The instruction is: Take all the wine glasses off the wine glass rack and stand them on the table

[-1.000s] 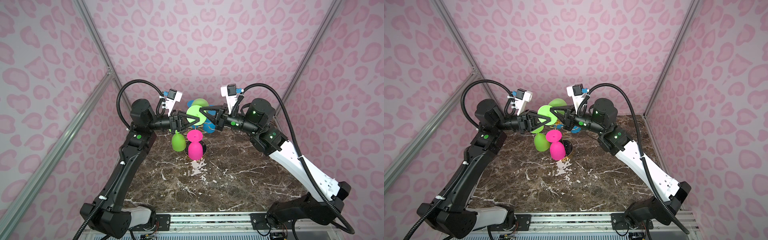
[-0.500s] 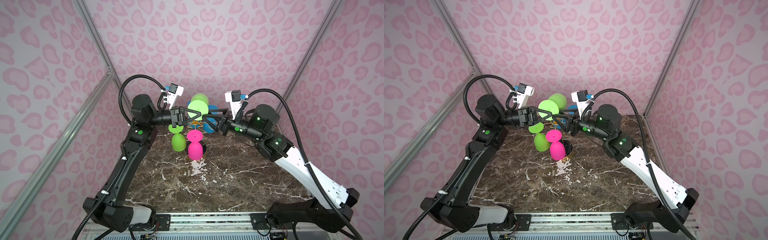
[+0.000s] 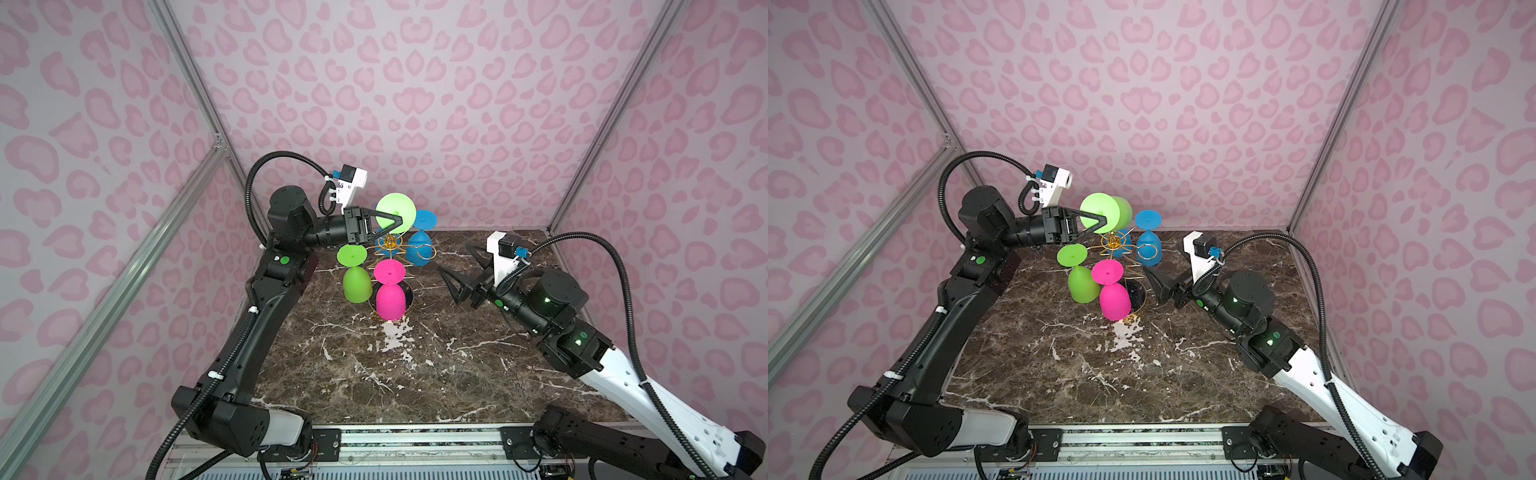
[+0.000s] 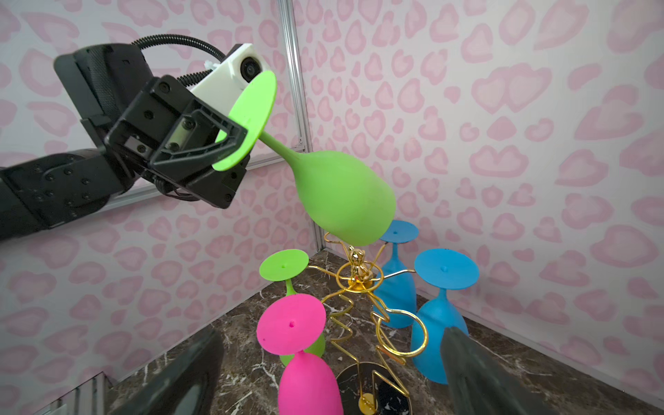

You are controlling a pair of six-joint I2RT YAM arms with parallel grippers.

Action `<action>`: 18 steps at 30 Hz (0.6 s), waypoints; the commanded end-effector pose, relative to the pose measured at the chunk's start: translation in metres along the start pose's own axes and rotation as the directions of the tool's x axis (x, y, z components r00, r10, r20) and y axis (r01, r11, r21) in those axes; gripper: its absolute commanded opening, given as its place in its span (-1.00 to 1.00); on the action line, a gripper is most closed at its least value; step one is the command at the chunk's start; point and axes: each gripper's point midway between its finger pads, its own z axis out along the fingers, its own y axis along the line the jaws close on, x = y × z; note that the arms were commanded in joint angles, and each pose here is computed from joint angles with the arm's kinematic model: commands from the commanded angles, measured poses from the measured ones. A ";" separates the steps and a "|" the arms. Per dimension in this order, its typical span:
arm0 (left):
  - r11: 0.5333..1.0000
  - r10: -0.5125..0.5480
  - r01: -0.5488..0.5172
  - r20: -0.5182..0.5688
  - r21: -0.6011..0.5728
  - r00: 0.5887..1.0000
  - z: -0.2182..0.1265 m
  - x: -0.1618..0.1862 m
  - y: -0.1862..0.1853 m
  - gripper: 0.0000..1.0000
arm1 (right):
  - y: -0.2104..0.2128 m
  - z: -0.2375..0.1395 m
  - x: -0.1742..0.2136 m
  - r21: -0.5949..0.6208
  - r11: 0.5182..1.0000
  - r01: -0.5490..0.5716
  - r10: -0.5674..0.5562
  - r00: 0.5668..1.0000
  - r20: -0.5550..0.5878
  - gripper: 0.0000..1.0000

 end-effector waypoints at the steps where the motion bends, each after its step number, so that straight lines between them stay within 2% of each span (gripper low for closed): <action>1: 1.000 0.020 -0.021 0.028 0.015 0.999 -0.003 -0.006 -0.013 -0.94 | -0.001 0.010 -0.022 0.017 0.993 0.113 -0.114 0.983 0.141 0.96; 9: 1.000 -0.012 0.011 0.039 0.016 0.999 -0.004 -0.007 -0.018 -0.94 | 0.015 0.057 -0.021 -0.038 0.966 0.255 -0.240 0.944 0.226 0.96; 18: 0.999 -0.045 0.045 0.061 0.012 0.997 -0.006 -0.007 -0.021 -0.94 | 0.023 0.104 -0.022 -0.073 0.955 0.287 -0.256 0.923 0.289 0.96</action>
